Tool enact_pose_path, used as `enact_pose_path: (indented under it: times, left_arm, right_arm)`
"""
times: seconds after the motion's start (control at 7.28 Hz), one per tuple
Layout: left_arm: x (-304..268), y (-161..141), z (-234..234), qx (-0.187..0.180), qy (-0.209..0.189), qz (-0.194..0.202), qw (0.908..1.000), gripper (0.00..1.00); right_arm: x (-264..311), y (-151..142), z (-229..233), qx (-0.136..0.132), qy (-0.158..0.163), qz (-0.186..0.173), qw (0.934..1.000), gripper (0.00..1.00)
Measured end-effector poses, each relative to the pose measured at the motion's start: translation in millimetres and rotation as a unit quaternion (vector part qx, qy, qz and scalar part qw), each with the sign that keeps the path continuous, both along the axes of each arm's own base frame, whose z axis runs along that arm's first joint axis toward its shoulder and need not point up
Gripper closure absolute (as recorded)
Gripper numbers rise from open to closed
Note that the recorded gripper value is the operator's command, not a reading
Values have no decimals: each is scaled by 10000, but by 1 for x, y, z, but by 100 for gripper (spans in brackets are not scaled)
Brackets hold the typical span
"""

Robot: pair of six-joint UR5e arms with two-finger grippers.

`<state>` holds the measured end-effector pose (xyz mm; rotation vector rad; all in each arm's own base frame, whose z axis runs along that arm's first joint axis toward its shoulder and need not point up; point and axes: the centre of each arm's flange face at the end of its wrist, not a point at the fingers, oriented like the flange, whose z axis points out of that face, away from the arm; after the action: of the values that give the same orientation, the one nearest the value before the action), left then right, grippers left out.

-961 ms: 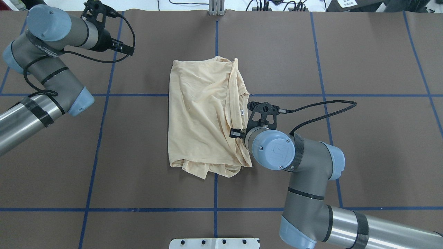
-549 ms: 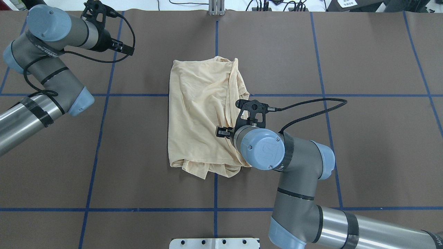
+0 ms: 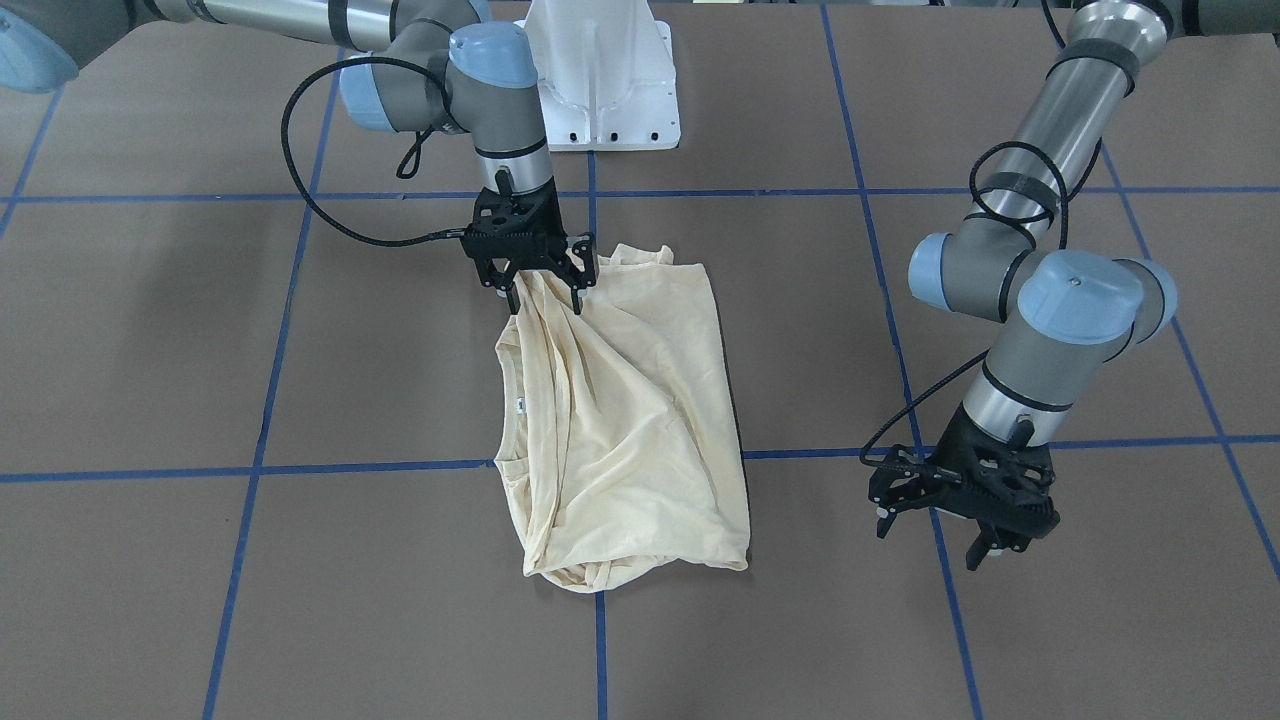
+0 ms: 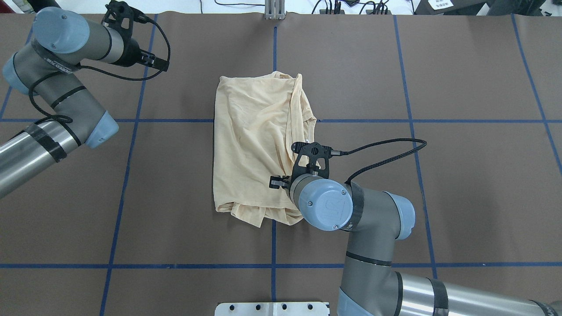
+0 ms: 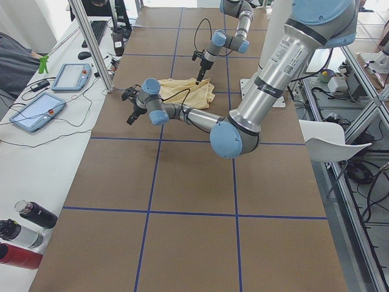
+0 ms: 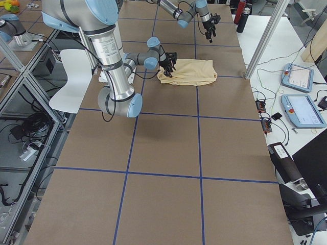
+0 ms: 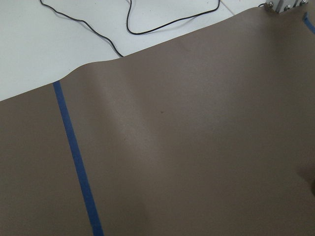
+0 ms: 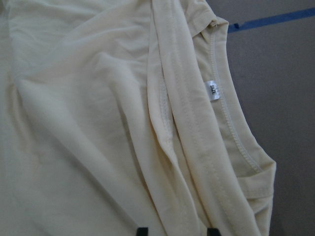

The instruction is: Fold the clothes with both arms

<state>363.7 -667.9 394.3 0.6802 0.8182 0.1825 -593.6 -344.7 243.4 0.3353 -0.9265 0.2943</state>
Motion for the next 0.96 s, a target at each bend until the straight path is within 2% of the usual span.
enact_pose_path:
  times: [0.41,0.96]
  left_arm:
    - [0,0,0,-3,0,-1,10000,0]
    - [0,0,0,-37,22,-21,10000,0]
  right_arm:
    - [2,3,0,32,-73,-37,10000,100]
    - [38,4,20,151,12,-94,9998,100]
